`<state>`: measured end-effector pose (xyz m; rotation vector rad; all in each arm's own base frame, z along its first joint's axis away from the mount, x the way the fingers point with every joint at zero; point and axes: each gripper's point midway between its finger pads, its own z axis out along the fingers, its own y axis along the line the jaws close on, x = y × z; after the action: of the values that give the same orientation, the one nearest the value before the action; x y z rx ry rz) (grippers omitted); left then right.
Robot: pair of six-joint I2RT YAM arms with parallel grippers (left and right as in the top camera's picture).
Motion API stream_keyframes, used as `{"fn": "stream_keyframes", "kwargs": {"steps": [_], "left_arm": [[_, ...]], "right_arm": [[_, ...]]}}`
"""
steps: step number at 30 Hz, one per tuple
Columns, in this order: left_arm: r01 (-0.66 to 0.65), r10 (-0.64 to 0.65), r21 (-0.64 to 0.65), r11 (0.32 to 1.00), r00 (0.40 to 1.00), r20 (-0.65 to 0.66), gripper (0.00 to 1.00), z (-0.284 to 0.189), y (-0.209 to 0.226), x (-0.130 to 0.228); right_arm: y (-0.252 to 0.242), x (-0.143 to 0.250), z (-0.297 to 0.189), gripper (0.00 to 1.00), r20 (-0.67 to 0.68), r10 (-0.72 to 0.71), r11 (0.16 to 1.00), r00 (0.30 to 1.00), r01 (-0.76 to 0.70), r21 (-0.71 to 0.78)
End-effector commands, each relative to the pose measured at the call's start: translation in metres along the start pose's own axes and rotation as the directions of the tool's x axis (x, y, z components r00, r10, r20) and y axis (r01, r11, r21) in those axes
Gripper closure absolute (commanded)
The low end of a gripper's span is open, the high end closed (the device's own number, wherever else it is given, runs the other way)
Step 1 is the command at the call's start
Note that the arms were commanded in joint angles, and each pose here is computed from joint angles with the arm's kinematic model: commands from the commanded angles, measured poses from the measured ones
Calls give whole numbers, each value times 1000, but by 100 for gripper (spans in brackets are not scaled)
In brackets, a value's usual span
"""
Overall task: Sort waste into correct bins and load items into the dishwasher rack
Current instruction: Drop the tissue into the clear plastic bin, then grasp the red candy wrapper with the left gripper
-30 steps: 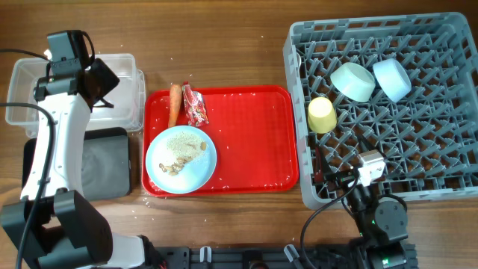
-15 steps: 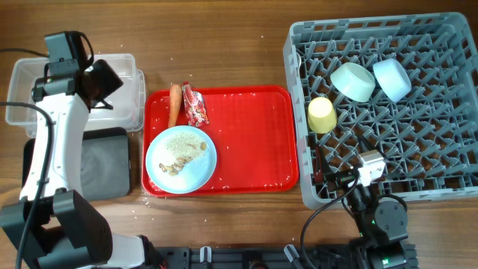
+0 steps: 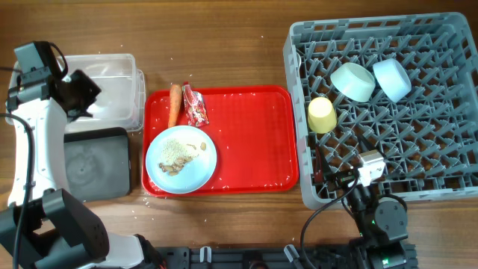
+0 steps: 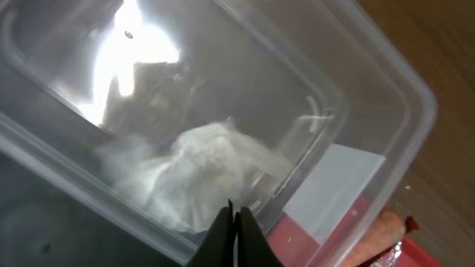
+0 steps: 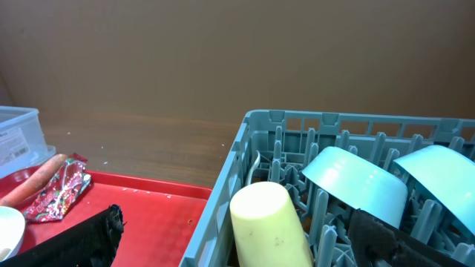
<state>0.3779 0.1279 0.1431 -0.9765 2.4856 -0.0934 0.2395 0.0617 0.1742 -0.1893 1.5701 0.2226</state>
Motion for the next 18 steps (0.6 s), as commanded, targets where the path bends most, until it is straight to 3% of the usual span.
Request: {"fn": "stream_keyframes", "kwargs": {"steps": [1,2,3,4,5,6,7,8,9,10,11,13,15,18], "left_arm": [[-271,281,333,903,960,18,96,-12,-63,10],[52,-52,5,999,998,35,96,-4,-8,-6],[177,-163,-140,974,981,102,96,-7,17,-10],[65,-60,-61,996,995,79,96,-5,-1,-11],[-297,295,249,922,954,49,96,-9,-59,4],[-175,172,149,973,985,32,96,-6,-41,0],[52,-46,-77,996,997,69,96,-6,0,-7],[169,-139,-236,957,980,139,96,-11,28,-8],[43,-22,-200,979,994,109,96,-9,15,-8],[-159,163,-76,984,985,56,96,-4,-12,-3],[-244,244,13,970,969,31,96,-3,-29,4],[-140,139,46,989,990,21,96,-5,-34,7],[-244,255,211,946,966,-26,94,-10,-68,28],[-315,344,240,918,935,-89,76,-13,-91,63]], "right_arm": [[-2,-2,-1,0,13,11,1000,1000,-11,12],[-2,-2,-1,0,13,11,1000,1000,-11,11],[-2,-2,-1,0,13,11,1000,1000,-11,11],[-2,-2,-1,0,13,11,1000,1000,-11,11],[-2,-2,-1,0,13,11,1000,1000,-11,11],[-2,-2,-1,0,13,11,1000,1000,-11,11],[-2,-2,-1,0,13,11,1000,1000,-11,11],[-2,-2,-1,0,13,11,1000,1000,-11,11],[-2,-2,-1,0,13,11,1000,1000,-11,11],[-2,-2,-1,0,13,11,1000,1000,-11,11],[-2,-2,-1,0,13,11,1000,1000,-11,11],[-2,-2,-1,0,13,11,1000,1000,-11,12],[-2,-2,-1,0,13,11,1000,1000,-11,11],[-2,-2,0,0,11,11,1000,1000,-11,11]]}}
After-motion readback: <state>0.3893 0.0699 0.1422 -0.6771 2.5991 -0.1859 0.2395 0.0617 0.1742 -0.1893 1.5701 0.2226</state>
